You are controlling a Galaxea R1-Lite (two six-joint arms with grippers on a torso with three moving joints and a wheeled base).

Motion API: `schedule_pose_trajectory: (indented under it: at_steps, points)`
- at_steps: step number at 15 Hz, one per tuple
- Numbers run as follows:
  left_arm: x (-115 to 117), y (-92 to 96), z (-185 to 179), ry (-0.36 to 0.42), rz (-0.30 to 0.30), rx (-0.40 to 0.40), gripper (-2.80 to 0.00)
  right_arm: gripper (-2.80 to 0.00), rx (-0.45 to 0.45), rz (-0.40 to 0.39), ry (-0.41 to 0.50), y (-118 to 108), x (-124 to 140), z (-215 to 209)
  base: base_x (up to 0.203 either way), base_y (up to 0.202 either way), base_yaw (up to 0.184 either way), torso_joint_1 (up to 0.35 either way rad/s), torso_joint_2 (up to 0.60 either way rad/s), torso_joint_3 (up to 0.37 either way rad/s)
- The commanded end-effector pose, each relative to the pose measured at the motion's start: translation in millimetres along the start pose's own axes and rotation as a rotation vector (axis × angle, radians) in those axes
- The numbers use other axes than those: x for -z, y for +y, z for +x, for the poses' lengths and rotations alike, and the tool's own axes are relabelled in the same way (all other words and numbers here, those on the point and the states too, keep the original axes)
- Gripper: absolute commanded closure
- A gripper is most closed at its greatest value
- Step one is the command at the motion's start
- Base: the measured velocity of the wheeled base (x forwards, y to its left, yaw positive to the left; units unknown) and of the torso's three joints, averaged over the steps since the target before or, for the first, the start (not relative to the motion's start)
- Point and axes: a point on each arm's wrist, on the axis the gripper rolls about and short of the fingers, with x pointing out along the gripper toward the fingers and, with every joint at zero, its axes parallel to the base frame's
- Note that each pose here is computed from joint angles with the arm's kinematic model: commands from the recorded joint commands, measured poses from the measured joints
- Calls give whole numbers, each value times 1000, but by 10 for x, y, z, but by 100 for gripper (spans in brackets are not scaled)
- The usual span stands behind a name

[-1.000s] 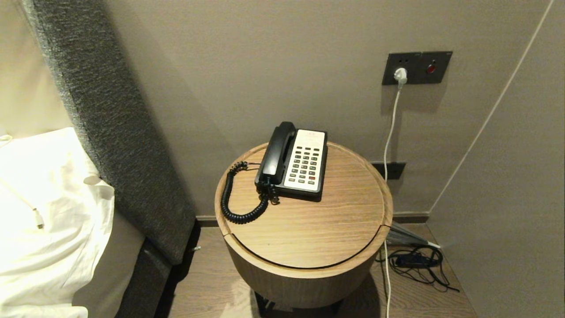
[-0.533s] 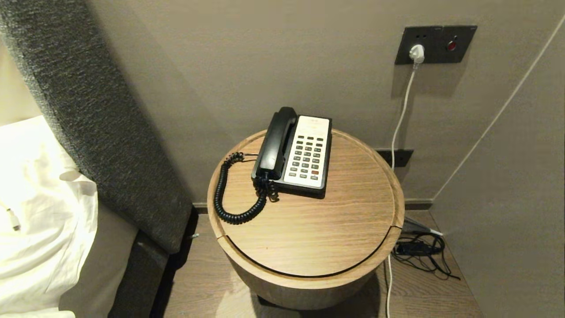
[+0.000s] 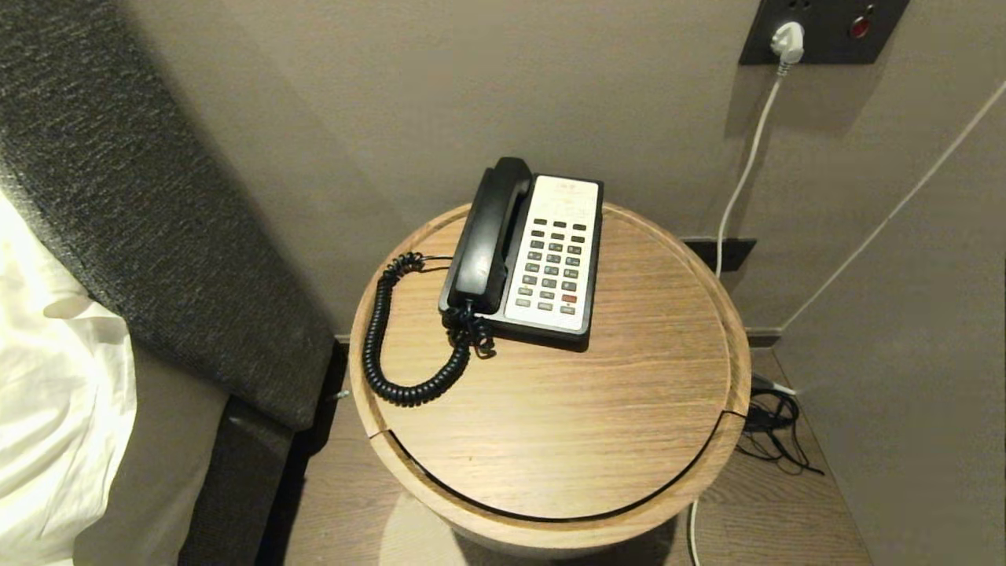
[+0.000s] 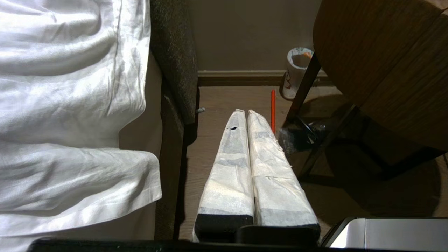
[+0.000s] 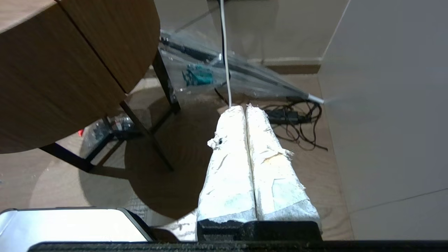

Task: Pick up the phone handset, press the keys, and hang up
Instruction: Pick up the desk phone handset

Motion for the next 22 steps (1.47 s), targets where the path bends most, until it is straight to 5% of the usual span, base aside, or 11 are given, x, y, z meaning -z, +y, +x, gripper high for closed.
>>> schedule_pose_trajectory:
  at_steps: [1,6,10,14,17,22]
  points:
    - [-2,0,1,0,0,0,0,0,-1,0,0,0,2,0,0,0,0,2,5,-188]
    - [0,-1,1,2,10,4,0,0,-2,0,0,0,2,0,0,0,0,3,2,-96]
    - [-107,1,-31,-27,86,6,0,0,-2,0,0,0,2,0,0,0,0,1,1,-8]
    - [-1232,17,-153,-59,108,82,0,0,-2,0,1,0,4,1,0,0,0,0,0,0]
    - [-2040,23,372,94,95,210,0,0,-2,0,0,0,1,0,0,0,0,0,0,0]
    - [-2518,-109,1789,354,42,404,0,0,-2,0,1,0,3,0,0,0,0,0,0,0]
